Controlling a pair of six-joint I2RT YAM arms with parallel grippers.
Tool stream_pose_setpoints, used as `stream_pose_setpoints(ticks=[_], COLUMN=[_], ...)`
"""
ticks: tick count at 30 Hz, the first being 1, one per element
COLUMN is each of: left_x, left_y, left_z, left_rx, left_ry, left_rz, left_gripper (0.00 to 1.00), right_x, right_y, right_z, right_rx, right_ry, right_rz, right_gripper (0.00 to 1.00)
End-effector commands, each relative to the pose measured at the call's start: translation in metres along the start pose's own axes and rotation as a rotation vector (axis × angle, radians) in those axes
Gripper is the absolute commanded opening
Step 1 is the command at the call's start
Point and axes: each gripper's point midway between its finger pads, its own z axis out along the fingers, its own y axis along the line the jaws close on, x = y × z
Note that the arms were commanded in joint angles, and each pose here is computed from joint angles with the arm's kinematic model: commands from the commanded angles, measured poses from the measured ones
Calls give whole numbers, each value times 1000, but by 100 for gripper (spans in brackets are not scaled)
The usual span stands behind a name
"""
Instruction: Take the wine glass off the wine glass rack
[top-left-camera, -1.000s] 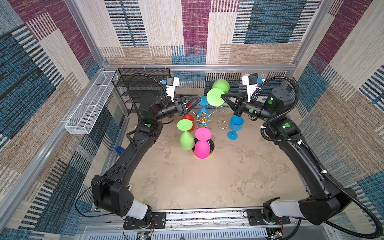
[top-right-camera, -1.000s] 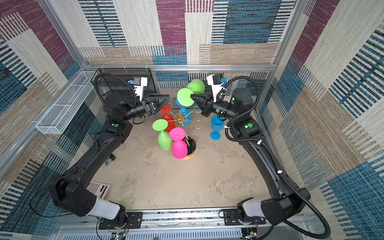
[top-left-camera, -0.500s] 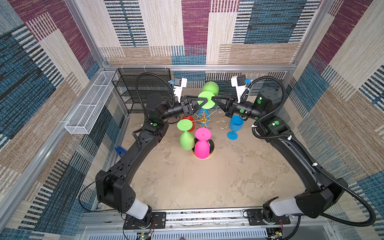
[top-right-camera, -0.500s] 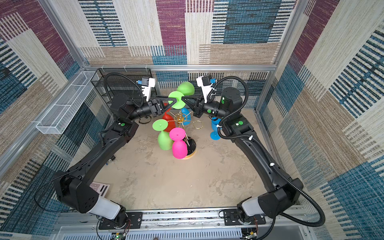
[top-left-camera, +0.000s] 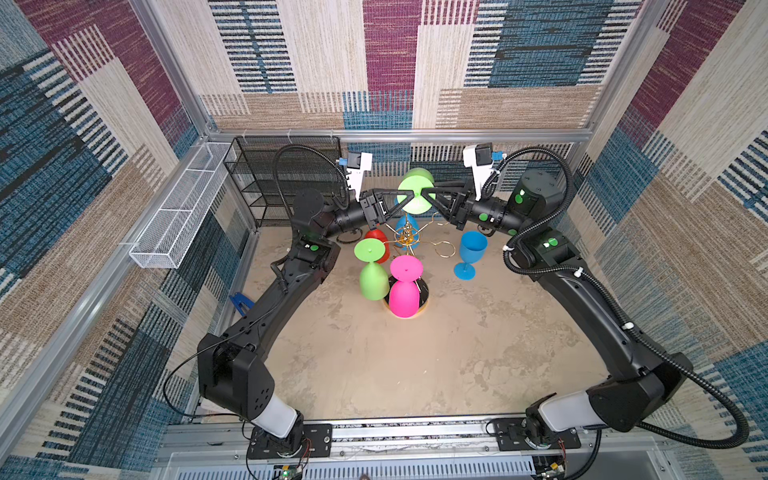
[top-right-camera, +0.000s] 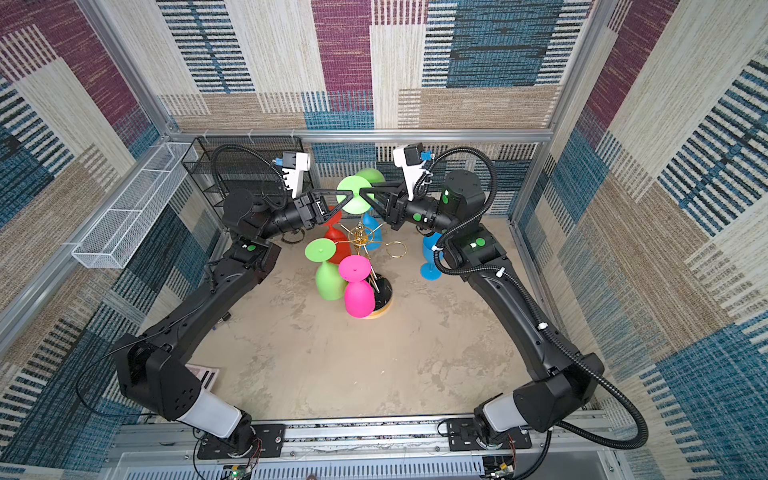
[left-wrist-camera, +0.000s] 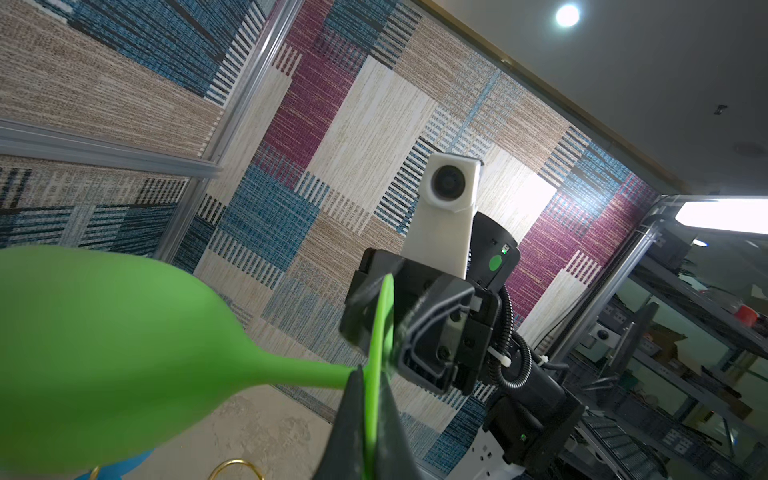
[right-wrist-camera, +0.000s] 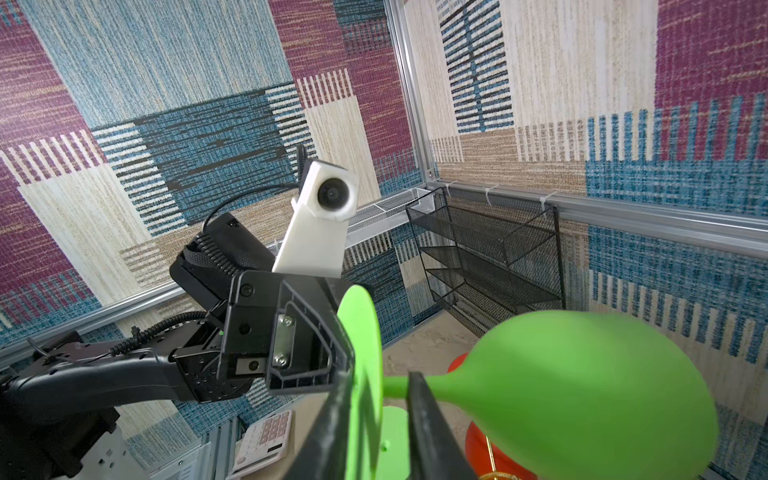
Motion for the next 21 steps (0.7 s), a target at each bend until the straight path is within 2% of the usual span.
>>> stream_pose_setpoints(ticks=[1, 4, 9, 15, 21], left_x=[-14, -21, -33, -37, -35], left_y=[-7, -6, -13, -15, -15], left_z=[-2, -3, -1, 1, 0], left_rx=[-27, -71, -62, -57, -65], left_ry=[-42, -62, -84, -84, -82], left_rz=[-47, -83, -135, -178, -189], left_gripper=[0, 0, 0, 0, 0], right_x=[-14, -14, -6, 1, 11], right_y=[-3, -13, -16, -27, -38], right_z=[-16, -35, -57, -47, -16], right_rx=[105, 229, 320, 324, 247], right_ry=[-43, -73, -116, -137, -124], right_rz=[-106, -217, -412, -564, -603], right_gripper=[62, 83, 99, 99, 99])
